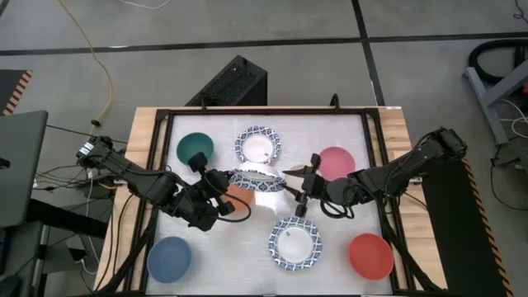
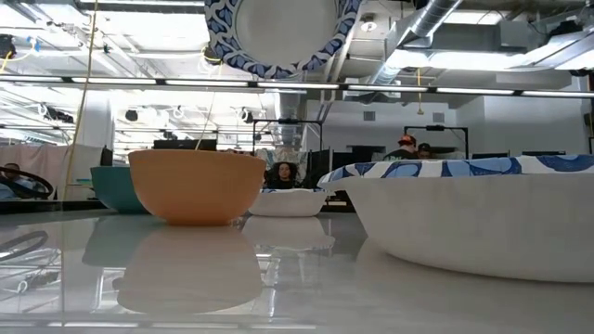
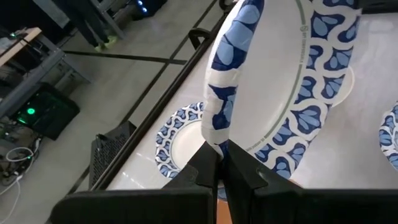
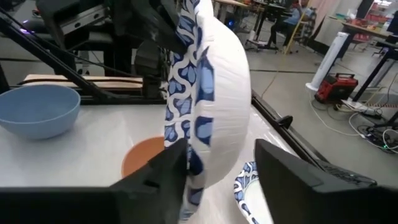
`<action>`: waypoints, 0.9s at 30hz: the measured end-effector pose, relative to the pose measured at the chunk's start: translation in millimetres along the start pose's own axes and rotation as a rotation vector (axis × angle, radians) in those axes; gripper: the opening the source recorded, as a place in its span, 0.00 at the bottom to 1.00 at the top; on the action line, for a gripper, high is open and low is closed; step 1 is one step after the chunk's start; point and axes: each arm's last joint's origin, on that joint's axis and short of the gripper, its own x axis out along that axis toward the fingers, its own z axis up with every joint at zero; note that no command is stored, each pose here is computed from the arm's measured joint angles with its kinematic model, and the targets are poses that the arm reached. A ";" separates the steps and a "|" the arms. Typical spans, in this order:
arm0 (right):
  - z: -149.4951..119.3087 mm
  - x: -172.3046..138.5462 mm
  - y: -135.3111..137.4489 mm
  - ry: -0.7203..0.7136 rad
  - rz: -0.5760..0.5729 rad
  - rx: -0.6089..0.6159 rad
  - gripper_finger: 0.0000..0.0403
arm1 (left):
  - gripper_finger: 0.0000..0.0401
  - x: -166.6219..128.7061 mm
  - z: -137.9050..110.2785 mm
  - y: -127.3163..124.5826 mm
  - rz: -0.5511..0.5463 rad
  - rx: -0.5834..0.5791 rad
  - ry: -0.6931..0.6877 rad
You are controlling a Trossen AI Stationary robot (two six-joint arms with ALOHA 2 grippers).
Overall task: Nest bowls inside each other
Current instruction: Stack the left white paper bowl into the right white paper bowl
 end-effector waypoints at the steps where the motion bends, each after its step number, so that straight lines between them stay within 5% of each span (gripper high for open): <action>1: 0.0 -0.2 0.2 0.000 0.001 0.000 0.41 | 0.00 0.0 0.0 0.0 0.000 0.005 0.000; 9: 0.0 -1.6 1.9 -0.001 0.008 -0.002 0.04 | 0.00 0.1 -0.1 -0.1 0.000 0.007 0.000; 14: -0.6 -1.5 1.8 0.004 0.007 0.025 0.03 | 0.06 0.1 -0.2 -0.4 -0.011 0.041 0.005; 19: -0.7 -1.2 1.4 0.005 0.003 0.059 0.01 | 0.22 0.1 -0.3 -0.7 -0.020 0.115 0.009; 27: 2.8 2.0 -11.5 -0.004 -0.034 0.368 0.01 | 0.53 0.2 -0.4 -0.7 -0.016 0.265 0.006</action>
